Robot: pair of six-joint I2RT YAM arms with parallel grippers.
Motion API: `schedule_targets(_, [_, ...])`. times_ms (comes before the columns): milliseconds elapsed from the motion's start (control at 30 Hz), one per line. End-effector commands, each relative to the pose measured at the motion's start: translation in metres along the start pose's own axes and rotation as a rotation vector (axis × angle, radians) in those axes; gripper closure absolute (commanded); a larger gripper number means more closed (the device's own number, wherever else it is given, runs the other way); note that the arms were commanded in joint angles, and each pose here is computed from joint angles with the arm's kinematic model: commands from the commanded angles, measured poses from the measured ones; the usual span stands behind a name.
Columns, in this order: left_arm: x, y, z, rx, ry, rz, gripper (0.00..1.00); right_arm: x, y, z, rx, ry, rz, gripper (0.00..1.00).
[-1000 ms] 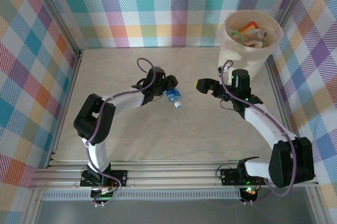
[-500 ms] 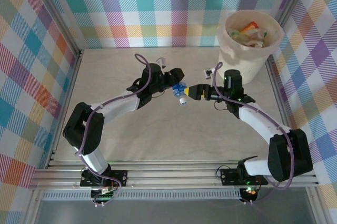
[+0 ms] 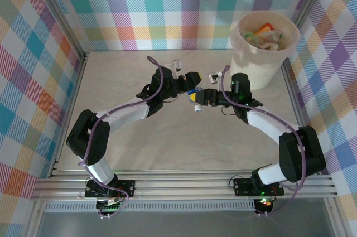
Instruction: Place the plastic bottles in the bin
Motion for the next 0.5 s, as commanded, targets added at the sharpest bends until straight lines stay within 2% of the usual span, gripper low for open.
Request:
schedule_targets(0, [-0.0194,-0.0056,0.0012,0.002,0.027,0.087,0.46,0.0070,0.0049,-0.0150,-0.025,-0.028,-0.038,0.09])
schedule_targets(133, [-0.0176,-0.0047,0.0021,0.005,0.022,0.081,0.46,0.0061,0.0044,-0.0145,-0.030,-0.041,-0.024,0.28])
schedule_targets(333, [-0.0169,-0.0055,0.0019,0.004,0.018,0.074,0.46,0.0107,0.0019,-0.0159,-0.030,-0.066,-0.017,0.46])
schedule_targets(367, [-0.0173,-0.0058,0.0018,0.004,0.018,0.075,0.44,0.0100,0.0010,-0.0151,-0.029,-0.065,-0.006,0.48])
schedule_targets(467, [-0.0183,-0.0083,0.0006,-0.006,0.027,0.060,0.30,0.0079,-0.0011,-0.0130,-0.024,-0.067,0.038,0.51])
Point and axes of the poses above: each hand's point on the last joint's axis, 136 mm out from that joint toward the fingers, its own y axis out along the fingers, its own x axis along the line the jaws close on, z = x × y, the point moved 8 cm from there along -y, back along the fingers, and after that the axes turned 13 degrees about -y, right-handed, at the moved point
